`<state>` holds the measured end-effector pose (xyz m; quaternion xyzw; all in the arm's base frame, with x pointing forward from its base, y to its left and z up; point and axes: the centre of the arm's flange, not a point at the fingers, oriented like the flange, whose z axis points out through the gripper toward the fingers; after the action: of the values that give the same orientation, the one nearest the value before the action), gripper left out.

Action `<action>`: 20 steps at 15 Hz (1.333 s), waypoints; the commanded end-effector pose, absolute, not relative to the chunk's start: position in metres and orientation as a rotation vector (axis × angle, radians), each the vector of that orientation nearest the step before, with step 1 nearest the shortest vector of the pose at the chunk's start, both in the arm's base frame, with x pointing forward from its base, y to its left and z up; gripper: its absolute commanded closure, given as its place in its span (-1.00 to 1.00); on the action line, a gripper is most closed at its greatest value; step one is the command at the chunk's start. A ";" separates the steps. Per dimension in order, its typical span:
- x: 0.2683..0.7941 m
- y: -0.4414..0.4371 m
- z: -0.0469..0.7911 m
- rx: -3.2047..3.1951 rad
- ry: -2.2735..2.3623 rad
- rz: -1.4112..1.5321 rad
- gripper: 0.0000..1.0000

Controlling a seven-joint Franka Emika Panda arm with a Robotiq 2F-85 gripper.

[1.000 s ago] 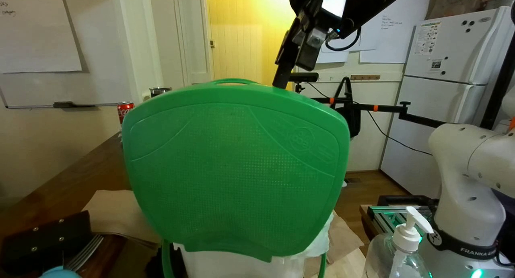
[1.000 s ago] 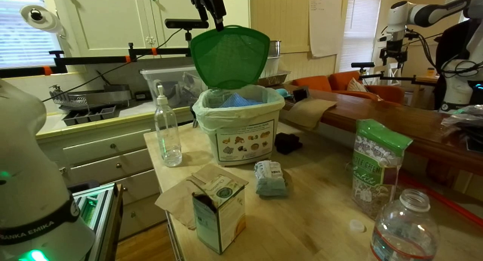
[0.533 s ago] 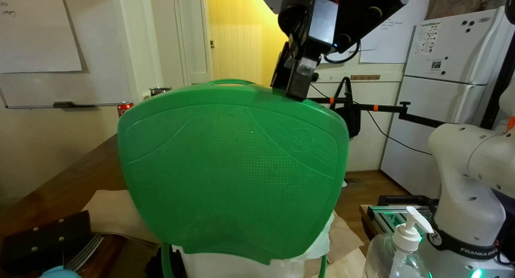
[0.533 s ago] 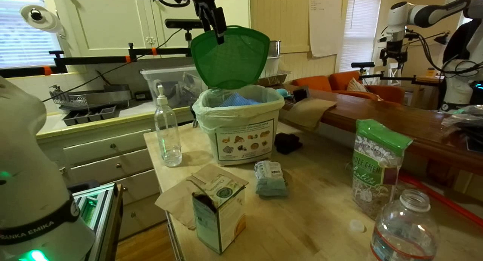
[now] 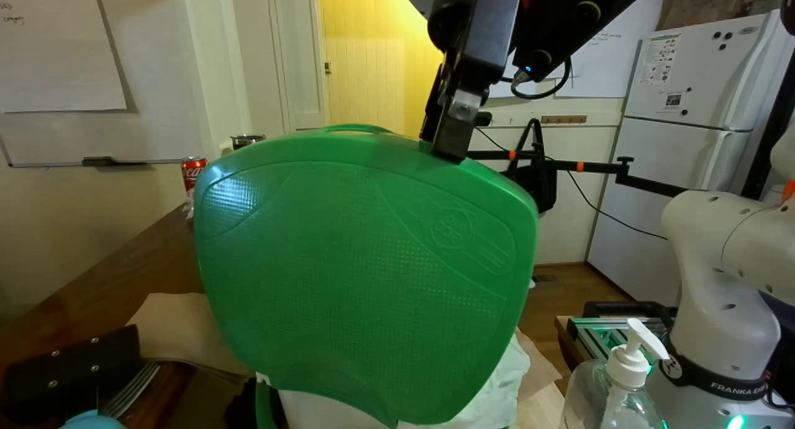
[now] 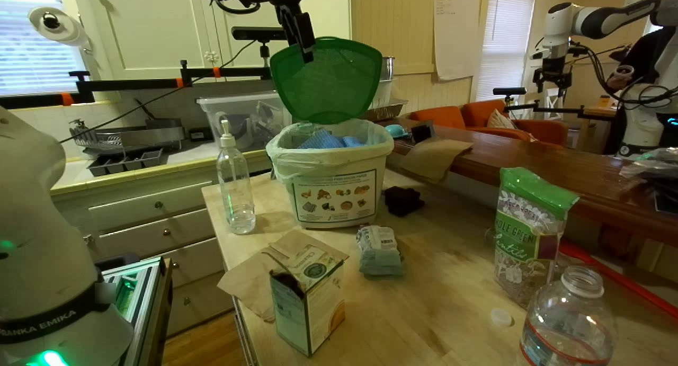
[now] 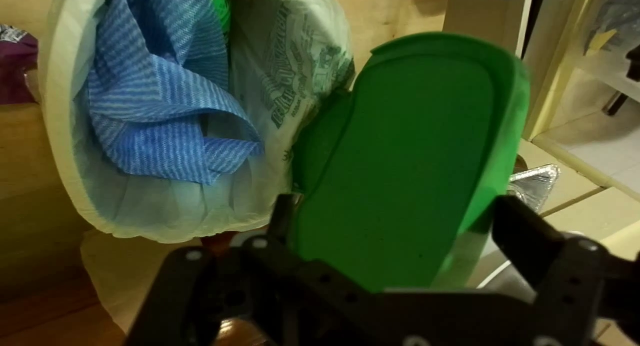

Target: Put the blue object into the basket, and then close the basket

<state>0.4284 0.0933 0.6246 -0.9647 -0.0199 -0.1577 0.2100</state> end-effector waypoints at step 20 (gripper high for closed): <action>0.434 0.097 0.610 -2.870 0.267 -0.376 -1.00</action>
<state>0.4340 0.0978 0.6180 -0.9721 0.0776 -0.1494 0.1635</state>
